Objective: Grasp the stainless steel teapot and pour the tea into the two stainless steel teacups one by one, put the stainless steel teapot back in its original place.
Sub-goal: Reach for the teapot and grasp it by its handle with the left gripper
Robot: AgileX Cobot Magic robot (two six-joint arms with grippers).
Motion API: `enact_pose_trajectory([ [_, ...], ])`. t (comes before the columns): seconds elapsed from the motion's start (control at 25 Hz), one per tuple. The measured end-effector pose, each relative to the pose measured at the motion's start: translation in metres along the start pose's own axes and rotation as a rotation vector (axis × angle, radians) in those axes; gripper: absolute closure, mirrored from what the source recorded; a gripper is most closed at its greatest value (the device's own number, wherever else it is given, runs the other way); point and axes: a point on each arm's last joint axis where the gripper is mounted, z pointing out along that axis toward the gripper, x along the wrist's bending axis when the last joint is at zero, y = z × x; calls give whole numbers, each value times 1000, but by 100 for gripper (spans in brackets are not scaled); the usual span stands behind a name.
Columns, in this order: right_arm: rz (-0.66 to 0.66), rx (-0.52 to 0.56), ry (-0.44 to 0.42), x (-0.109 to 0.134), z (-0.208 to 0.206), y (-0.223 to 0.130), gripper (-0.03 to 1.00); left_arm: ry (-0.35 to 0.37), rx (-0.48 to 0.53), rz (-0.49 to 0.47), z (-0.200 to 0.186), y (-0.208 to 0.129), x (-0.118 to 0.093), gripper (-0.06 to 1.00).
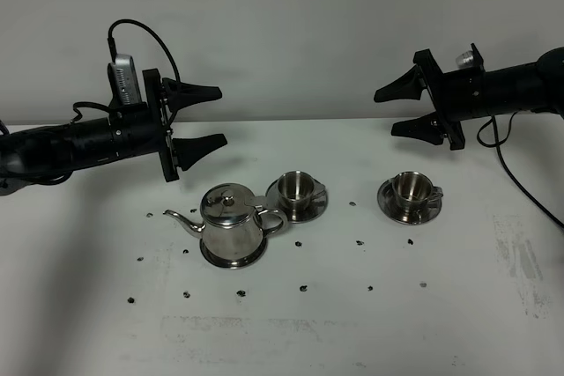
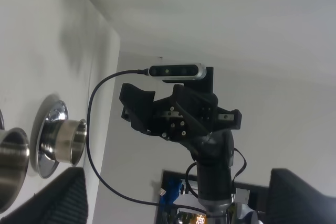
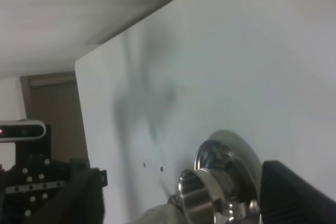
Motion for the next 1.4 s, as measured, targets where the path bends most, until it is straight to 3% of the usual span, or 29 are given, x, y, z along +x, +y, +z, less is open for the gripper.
enact_pose_trajectory([
  [0.24,-1,0,0,0,0,0,37,0,0,4,0,0,0,24],
  [0.32,-22,-1,0,0,0,0,37,0,0,46,0,0,0,24],
  [0.6,-329,-58,17,22,-10,8,38,-31,38,448,-1,-5,-7,26],
  [0.76,-536,-102,15,41,-20,12,39,-13,46,729,-3,-10,-33,30],
  [0.88,-632,-132,-34,46,-24,15,39,97,47,934,-7,-12,-51,33],
  [1.0,-670,-163,-108,42,-25,20,39,255,31,1060,-12,-9,-59,34],
  [1.16,-700,-171,-226,32,-27,24,39,439,60,1176,-20,-6,-61,34],
  [1.4,-800,-158,-474,29,-40,28,39,658,174,1262,-34,-10,-69,34],
])
